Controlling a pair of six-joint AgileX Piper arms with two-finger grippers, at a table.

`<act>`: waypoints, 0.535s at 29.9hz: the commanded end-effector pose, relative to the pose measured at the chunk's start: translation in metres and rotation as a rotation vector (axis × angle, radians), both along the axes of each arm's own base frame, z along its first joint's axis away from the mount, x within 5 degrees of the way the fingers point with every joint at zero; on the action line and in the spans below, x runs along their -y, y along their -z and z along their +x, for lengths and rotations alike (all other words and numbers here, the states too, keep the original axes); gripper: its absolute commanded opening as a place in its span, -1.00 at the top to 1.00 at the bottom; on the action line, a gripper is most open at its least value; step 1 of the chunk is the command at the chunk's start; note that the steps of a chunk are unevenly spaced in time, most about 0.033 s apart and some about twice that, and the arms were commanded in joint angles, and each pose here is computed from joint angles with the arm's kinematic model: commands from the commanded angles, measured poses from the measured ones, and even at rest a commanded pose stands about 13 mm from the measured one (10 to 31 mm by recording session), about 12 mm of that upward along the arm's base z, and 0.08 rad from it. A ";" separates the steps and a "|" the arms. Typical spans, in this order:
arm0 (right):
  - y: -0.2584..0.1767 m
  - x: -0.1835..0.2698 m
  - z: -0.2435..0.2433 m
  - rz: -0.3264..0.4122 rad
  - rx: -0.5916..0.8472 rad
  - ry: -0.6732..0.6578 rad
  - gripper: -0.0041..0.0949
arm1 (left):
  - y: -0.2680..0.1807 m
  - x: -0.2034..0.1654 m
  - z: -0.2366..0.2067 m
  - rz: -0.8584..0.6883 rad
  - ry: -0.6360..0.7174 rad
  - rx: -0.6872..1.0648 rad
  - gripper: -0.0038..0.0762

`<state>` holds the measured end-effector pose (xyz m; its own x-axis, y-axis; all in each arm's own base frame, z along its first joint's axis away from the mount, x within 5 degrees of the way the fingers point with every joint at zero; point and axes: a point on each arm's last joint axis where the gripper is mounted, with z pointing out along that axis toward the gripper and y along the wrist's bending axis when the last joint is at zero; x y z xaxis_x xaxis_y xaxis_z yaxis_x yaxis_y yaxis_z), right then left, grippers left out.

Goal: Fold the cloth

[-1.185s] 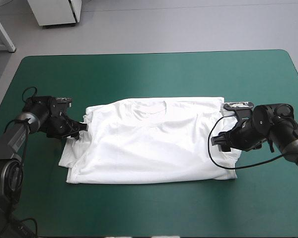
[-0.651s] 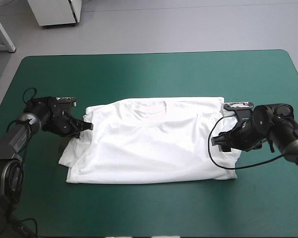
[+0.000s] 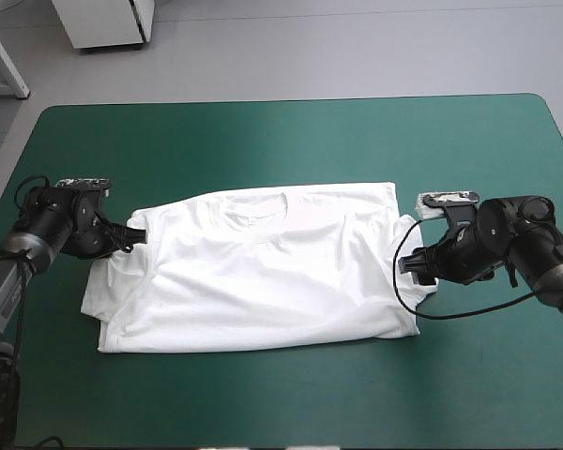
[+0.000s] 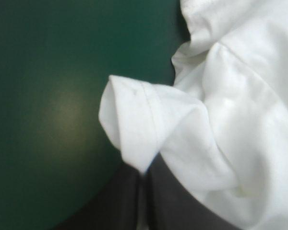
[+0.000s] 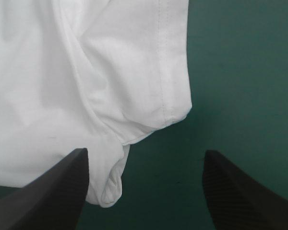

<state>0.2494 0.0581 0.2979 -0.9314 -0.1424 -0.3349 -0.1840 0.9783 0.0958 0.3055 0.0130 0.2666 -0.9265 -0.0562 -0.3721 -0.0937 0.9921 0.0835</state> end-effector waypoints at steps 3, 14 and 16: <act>-0.018 0.000 0.000 0.028 0.096 0.004 -0.33 | -0.023 0.002 -0.003 -0.021 -0.014 0.101 0.93; -0.021 -0.003 0.004 0.067 0.147 0.014 -0.33 | -0.019 0.043 0.003 -0.327 0.156 0.139 0.93; -0.021 -0.003 0.005 0.068 0.151 0.014 -0.33 | -0.014 0.048 0.005 -0.326 0.178 0.118 0.93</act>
